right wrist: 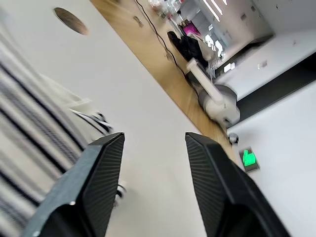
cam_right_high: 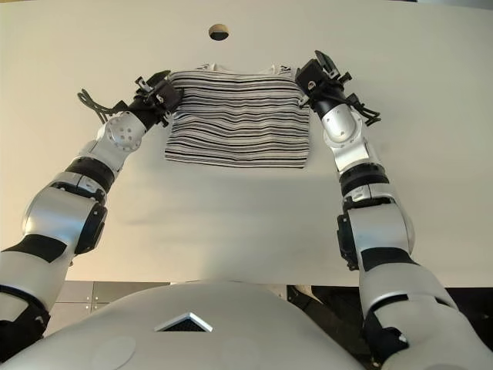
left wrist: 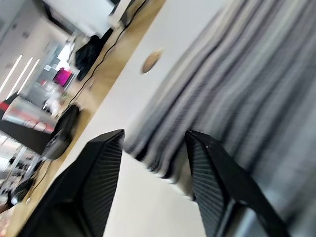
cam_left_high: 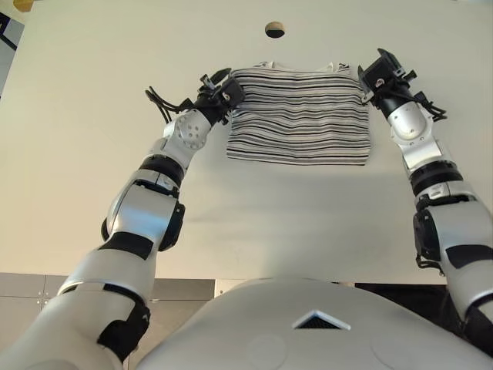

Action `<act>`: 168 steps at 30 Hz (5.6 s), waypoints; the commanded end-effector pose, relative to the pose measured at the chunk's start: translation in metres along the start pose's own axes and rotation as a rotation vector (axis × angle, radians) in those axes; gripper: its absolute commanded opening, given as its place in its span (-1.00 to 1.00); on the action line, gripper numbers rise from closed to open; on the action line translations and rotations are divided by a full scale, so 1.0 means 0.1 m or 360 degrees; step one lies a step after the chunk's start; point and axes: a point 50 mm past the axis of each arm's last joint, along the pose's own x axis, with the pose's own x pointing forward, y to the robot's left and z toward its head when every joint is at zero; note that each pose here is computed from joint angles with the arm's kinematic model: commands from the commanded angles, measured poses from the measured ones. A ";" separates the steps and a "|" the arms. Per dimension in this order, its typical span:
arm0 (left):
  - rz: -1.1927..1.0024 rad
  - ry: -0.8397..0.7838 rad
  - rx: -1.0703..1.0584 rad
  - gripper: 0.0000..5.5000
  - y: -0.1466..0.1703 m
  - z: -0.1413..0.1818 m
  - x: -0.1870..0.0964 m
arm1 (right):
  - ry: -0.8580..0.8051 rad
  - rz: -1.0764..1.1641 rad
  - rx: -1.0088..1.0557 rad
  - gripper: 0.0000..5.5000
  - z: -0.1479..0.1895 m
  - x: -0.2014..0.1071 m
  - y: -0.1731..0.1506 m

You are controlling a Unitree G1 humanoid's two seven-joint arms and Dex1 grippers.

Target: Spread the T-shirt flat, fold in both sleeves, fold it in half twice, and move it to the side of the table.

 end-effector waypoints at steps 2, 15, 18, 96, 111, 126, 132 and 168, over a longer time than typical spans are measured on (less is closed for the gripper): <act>0.0260 0.0176 -0.0201 0.08 0.28 -0.06 0.02 | -0.0155 -0.0057 0.0076 0.07 0.07 -0.04 -0.06; 0.1022 -0.0264 -0.0539 0.43 0.37 -0.35 -0.65 | -0.0160 0.0923 -0.1046 0.07 -0.37 -1.02 0.26; 0.1171 -0.0407 -0.0617 0.43 0.34 -0.25 -0.84 | -0.0240 0.0989 -0.1136 0.07 -0.25 -1.00 0.29; -0.1207 -0.0554 0.0812 0.45 -0.48 -0.29 -1.90 | -0.0374 0.1389 -0.1074 0.33 -0.04 -2.07 0.39; -0.1562 -0.0804 0.0851 0.45 -0.69 -0.12 -1.81 | -0.0603 0.1613 -0.1155 0.33 0.03 -1.93 0.65; -0.1658 -0.0835 0.0803 -0.37 -0.80 -0.17 -1.79 | -0.0570 0.1598 -0.1136 -0.05 -0.03 -1.94 0.62; -0.1652 -0.0845 0.0779 -0.74 -0.82 -0.18 -1.79 | -0.0543 0.1567 -0.1116 -0.48 -0.06 -1.92 0.62; -0.0664 -0.0724 0.0166 -0.94 -0.43 0.16 -1.53 | -0.0735 0.0755 -0.0324 -0.96 0.35 -1.47 0.28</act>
